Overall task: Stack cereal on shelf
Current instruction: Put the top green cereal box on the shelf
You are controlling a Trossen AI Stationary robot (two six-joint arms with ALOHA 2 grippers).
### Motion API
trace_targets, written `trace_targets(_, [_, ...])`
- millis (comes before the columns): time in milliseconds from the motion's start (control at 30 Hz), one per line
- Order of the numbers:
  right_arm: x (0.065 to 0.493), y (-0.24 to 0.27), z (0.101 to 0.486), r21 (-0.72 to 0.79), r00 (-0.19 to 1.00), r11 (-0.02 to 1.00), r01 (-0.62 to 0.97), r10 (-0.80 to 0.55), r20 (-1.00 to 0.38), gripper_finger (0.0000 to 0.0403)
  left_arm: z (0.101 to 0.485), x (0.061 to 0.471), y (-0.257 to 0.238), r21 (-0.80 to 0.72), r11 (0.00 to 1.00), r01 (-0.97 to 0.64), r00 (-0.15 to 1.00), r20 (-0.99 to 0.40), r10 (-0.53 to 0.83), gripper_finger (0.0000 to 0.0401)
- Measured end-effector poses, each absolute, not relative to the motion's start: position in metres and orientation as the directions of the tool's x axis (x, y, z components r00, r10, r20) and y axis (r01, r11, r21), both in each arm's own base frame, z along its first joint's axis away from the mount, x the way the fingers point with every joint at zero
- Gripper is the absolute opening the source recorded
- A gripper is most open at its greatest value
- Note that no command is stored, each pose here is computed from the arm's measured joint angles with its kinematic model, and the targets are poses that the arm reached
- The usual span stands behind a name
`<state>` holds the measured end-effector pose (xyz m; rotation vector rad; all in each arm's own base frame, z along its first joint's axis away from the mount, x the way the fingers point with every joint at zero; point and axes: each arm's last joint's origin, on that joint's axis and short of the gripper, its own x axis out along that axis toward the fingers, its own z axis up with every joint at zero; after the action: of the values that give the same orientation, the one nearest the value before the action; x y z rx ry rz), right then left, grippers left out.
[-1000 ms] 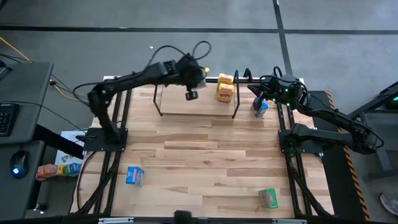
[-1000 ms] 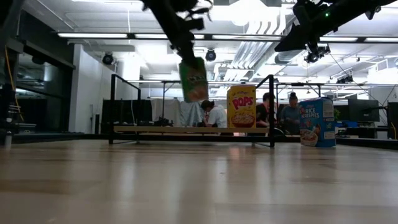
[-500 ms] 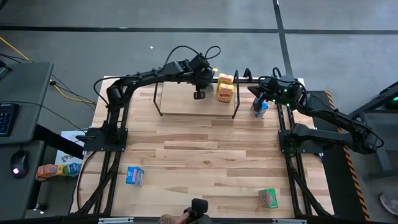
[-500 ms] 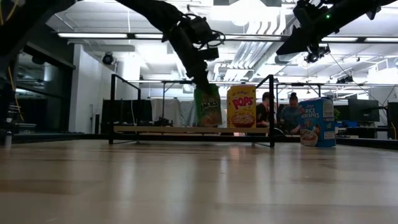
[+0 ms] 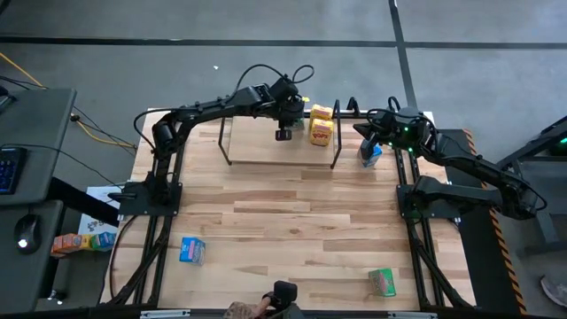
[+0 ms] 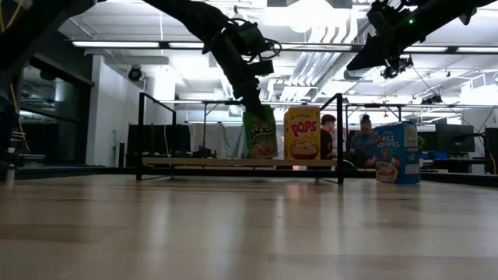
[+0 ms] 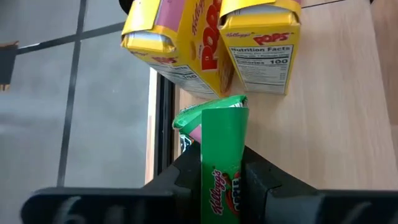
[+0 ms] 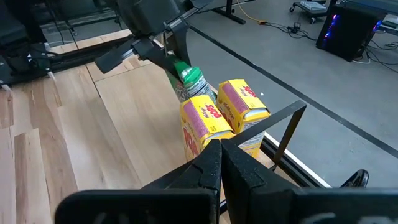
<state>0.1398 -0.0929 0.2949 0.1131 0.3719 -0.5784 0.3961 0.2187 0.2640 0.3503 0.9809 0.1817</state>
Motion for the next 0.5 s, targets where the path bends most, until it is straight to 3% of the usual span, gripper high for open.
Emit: trace_targets(500, [0.1398,-0.0928,0.295,0.001,0.773,0.833,0.553,-0.512,-0.374,0.0,0.2635,0.3962,0.2171,0.381,0.924,0.038,0.541,-0.785,0.301,0.0142])
